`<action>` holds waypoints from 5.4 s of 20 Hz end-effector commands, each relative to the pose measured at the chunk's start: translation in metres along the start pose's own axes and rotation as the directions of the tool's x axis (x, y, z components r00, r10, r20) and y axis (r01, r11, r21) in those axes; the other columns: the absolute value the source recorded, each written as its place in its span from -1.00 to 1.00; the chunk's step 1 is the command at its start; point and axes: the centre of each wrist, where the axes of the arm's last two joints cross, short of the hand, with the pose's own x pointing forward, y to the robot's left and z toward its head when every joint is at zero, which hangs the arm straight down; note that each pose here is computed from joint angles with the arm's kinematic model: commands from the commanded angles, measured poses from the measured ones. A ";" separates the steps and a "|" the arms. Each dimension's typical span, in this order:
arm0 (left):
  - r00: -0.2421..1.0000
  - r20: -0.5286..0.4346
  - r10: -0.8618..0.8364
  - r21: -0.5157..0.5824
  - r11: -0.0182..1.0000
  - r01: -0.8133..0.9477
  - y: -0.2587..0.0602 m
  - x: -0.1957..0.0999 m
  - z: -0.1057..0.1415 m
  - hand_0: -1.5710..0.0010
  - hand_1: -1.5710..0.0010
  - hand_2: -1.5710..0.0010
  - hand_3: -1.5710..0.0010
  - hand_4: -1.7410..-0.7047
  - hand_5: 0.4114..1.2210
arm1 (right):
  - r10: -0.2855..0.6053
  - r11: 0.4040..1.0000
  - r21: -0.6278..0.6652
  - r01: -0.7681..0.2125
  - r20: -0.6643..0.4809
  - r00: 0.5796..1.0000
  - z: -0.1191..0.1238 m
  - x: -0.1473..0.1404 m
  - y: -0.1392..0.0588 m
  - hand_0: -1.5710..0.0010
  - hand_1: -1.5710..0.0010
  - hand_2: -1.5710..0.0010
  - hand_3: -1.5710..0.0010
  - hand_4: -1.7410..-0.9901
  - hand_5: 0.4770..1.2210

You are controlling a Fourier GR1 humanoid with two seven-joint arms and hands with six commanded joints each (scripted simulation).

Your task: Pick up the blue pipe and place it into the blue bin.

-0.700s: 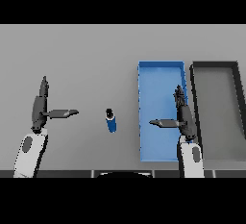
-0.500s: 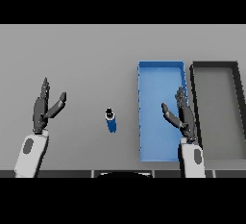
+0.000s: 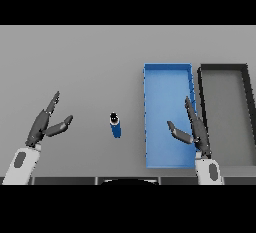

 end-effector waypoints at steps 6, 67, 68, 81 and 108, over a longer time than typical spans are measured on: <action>0.999 0.035 0.007 -0.209 0.978 0.000 -0.011 0.014 0.009 1.00 1.00 1.00 1.00 0.37 -0.62 | 0.003 1.000 0.011 -0.003 0.025 1.000 0.000 0.002 0.002 1.00 1.00 1.00 1.00 0.37 -0.68; 0.925 0.232 0.300 -0.572 0.811 -0.120 -0.186 0.101 -0.060 -1.00 -1.00 -1.00 -0.84 -0.98 1.00 | -0.040 0.999 0.033 0.039 0.011 0.999 0.004 -0.010 -0.001 1.00 1.00 1.00 1.00 0.46 -0.60; 0.924 0.237 0.300 -0.571 0.812 -0.117 -0.186 0.100 -0.058 -1.00 -1.00 -1.00 -0.84 -0.98 1.00 | -0.042 0.999 0.032 0.041 0.008 0.999 0.004 -0.012 -0.001 1.00 1.00 1.00 1.00 0.42 -0.61; 0.930 0.225 0.291 -0.581 0.806 -0.112 -0.184 0.100 -0.059 -1.00 -1.00 -1.00 -0.83 -0.98 1.00 | -0.175 0.863 0.502 0.058 0.188 0.966 -0.025 0.092 -0.029 1.00 1.00 1.00 1.00 0.21 -0.88; 0.950 0.269 0.158 -0.595 0.803 0.035 -0.178 0.102 -0.073 -0.26 -0.14 -0.11 0.06 -0.70 1.00 | -0.127 0.474 0.859 -0.194 0.285 0.950 -0.104 0.180 0.083 0.39 0.36 0.36 0.52 -0.07 -0.84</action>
